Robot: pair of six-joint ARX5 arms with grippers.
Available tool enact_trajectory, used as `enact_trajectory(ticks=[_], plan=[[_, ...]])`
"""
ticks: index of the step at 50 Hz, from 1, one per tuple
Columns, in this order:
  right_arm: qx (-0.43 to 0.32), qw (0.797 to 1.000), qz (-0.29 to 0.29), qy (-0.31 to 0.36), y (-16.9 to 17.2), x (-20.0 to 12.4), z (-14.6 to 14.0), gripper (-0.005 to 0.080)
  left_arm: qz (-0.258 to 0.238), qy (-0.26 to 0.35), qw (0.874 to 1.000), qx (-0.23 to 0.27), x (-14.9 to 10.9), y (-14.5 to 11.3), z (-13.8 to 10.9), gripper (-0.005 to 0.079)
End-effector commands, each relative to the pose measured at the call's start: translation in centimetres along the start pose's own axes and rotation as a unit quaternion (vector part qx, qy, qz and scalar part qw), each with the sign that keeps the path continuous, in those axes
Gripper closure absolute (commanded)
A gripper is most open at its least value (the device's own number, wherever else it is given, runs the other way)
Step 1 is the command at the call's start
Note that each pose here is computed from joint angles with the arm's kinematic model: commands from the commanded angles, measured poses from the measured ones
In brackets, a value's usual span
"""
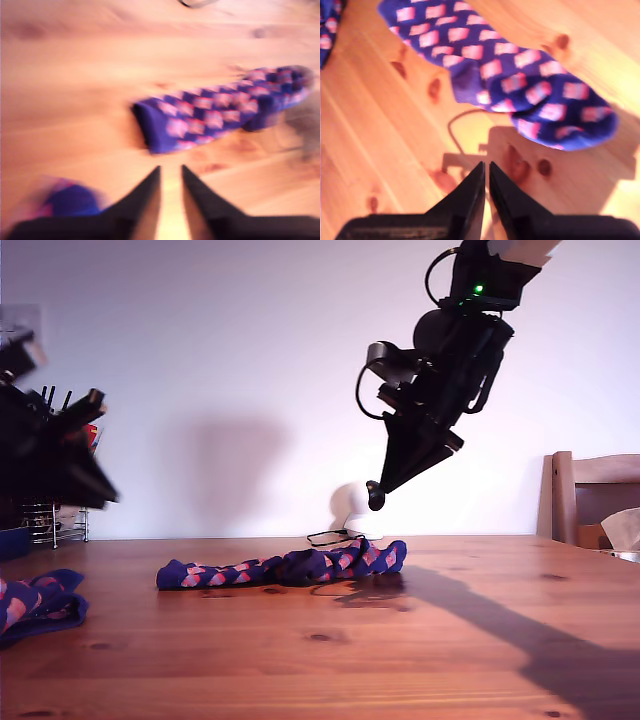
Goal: Fold the socks in front of you. After folding them, place them to the left side.
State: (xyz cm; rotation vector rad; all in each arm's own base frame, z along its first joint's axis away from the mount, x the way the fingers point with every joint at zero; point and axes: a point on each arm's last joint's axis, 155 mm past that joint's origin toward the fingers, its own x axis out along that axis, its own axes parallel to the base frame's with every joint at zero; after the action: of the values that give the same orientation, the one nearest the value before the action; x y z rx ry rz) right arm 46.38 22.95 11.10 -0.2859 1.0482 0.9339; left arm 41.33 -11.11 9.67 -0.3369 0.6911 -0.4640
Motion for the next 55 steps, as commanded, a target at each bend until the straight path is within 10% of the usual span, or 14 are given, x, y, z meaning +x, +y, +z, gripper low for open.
enact_trajectory(ticks=[1,19,55], plan=[[0.0,1.0,0.008,0.007,0.4,0.9,-0.1,0.0763,-0.015,0.013,0.999,-0.025,1.1,0.2,0.2,0.0374],[-0.005,1.0,0.012,0.009,1.0,1.1,0.0,0.0763,-0.008,0.083,0.994,-0.067,5.8,2.6,2.4,0.0241],[-0.016,1.0,0.007,-0.004,1.1,1.3,0.8,0.0763,0.0,0.153,0.984,-0.094,11.0,3.7,1.2,0.024]])
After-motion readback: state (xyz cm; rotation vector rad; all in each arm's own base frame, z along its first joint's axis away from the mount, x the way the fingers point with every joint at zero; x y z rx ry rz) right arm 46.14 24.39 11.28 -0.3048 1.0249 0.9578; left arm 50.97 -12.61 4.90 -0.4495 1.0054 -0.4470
